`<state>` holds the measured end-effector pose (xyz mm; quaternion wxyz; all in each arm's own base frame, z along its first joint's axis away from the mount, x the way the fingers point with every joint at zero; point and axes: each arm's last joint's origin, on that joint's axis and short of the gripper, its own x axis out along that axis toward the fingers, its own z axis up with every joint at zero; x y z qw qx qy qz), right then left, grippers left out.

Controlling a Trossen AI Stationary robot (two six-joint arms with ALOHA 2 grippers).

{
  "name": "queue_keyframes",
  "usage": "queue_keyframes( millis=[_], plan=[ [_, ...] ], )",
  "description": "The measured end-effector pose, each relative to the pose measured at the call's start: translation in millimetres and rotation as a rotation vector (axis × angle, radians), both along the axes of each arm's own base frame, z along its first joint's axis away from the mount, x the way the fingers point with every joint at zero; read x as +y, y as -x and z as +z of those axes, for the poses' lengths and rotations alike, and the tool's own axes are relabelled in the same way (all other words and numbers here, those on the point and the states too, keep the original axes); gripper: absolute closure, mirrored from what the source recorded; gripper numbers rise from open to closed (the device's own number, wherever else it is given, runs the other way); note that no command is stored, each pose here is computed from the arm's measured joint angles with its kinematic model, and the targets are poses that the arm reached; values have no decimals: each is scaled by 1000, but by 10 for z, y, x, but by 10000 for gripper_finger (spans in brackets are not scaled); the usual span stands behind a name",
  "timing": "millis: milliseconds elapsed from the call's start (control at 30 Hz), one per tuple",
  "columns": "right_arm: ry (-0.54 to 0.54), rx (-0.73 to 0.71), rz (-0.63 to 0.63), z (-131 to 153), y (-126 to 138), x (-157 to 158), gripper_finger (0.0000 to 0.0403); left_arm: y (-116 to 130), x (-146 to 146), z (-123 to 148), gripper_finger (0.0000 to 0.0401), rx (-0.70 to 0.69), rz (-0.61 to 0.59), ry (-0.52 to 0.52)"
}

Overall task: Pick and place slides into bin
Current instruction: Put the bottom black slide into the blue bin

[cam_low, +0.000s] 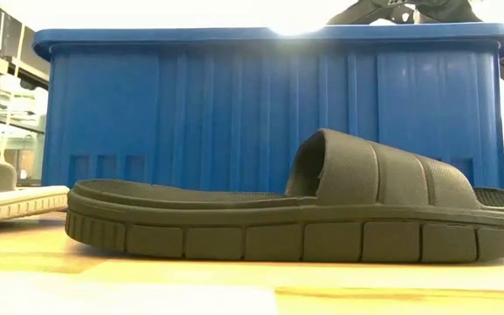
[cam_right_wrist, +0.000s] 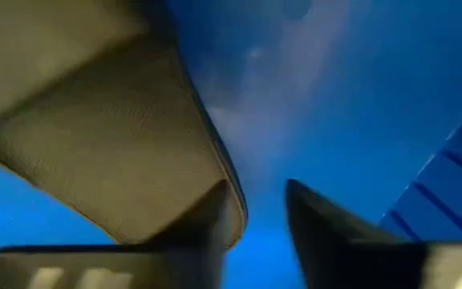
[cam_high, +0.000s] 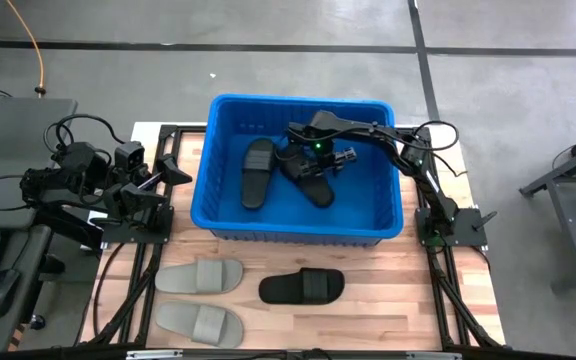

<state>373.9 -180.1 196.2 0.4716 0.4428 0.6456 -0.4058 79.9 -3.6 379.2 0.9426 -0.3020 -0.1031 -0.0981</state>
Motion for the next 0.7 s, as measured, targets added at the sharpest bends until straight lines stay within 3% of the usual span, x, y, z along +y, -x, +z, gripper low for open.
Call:
queue_keyframes(
  millis=[67,100,267,500,700],
  plan=[
    [-19,-27,-1,-2,-6,-20,373,0,0,0,9,0,0,1],
    [-19,-34,-6,-4,-8,-31,387,0,0,0,9,0,-1,3],
    [-31,0,-57,-20,56,-78,399,0,0,0,9,1,-2,8],
    [-145,14,-111,-262,128,-14,402,0,0,0,9,2,-5,18],
    [-148,1,-116,-403,119,48,403,-1,0,0,9,3,-6,22]
  ],
)
